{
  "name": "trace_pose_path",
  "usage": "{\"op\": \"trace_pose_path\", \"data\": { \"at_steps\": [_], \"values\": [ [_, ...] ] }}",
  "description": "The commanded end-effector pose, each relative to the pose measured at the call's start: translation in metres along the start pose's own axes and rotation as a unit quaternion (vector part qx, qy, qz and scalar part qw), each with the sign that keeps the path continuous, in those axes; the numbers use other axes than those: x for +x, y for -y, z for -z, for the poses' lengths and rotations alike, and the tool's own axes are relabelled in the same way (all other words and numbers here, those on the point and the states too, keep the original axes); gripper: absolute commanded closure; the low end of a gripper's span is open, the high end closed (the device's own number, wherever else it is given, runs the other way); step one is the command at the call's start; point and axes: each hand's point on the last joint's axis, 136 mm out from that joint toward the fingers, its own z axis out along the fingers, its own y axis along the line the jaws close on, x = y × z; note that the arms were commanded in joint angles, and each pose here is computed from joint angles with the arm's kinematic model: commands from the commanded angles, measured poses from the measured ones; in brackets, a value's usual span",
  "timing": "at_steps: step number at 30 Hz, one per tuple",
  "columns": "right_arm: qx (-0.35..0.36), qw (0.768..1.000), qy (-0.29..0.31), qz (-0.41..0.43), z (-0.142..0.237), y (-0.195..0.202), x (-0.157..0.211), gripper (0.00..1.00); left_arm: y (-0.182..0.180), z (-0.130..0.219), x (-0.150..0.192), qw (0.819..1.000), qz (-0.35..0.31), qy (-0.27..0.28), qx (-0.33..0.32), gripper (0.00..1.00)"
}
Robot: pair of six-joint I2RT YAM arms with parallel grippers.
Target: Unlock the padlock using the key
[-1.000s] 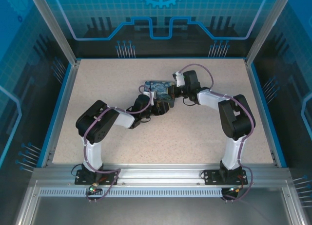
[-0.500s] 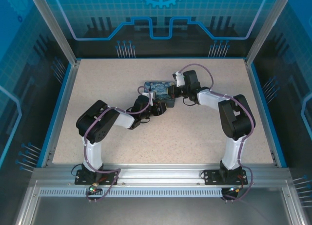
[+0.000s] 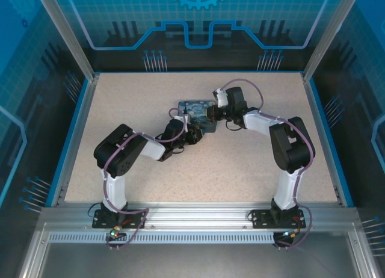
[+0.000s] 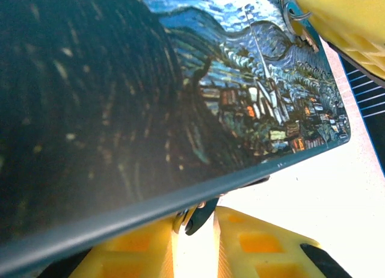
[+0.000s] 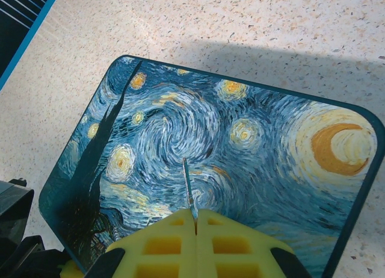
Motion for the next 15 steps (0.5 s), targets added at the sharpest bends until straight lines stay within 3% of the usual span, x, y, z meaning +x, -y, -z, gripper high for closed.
{"op": "trace_pose_path", "data": {
  "at_steps": [1, 10, 13, 15],
  "values": [
    [0.013, 0.997, -0.075, -0.023, -0.009, 0.007, 0.045, 1.00, 0.025, 0.011, -0.022, 0.998, -0.009, 0.039, 0.037, 0.73],
    [0.012, 0.997, -0.075, -0.025, -0.008, 0.007, 0.045, 1.00, 0.032, 0.008, -0.033, 0.997, 0.004, 0.058, 0.051, 0.55],
    [0.011, 0.997, -0.076, -0.026, -0.008, 0.007, 0.046, 1.00, 0.028, 0.007, -0.031, 0.997, 0.009, 0.060, 0.046, 0.55],
    [0.011, 0.997, -0.076, -0.027, -0.008, 0.006, 0.047, 1.00, 0.028, 0.007, -0.030, 0.997, 0.010, 0.058, 0.048, 0.60]
  ]
}}
